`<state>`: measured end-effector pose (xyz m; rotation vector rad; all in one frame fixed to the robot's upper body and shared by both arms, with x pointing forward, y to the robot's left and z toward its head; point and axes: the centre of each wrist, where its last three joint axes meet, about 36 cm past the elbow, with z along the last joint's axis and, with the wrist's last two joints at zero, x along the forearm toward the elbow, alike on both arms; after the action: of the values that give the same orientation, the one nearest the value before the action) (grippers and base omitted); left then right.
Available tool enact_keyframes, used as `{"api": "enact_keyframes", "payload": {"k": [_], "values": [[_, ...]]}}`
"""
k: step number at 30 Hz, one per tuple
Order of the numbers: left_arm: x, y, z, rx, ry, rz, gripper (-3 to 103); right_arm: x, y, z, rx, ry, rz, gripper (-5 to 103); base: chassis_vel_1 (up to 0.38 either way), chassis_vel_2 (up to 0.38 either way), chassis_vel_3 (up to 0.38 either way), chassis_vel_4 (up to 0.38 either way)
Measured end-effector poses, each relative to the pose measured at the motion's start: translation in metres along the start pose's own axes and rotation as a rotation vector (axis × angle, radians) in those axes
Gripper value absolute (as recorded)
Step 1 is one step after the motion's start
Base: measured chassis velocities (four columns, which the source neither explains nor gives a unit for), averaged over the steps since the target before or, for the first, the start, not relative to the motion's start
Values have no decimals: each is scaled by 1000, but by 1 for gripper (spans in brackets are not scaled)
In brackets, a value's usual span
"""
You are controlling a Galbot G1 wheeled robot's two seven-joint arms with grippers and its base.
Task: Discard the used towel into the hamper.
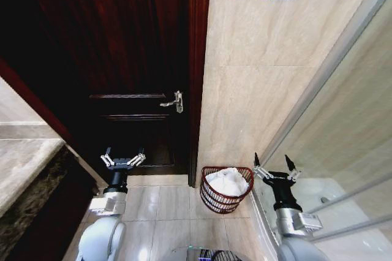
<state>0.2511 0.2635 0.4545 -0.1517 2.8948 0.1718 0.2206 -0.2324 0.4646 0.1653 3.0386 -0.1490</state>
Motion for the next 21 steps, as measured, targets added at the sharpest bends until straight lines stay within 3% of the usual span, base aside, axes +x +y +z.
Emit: {"api": "enact_keyframes", "payload": {"k": [21], "values": [[0,4,7,-13,-3,-20,100,2,4,4,1,1,-10,100,1,1,1,3]]}}
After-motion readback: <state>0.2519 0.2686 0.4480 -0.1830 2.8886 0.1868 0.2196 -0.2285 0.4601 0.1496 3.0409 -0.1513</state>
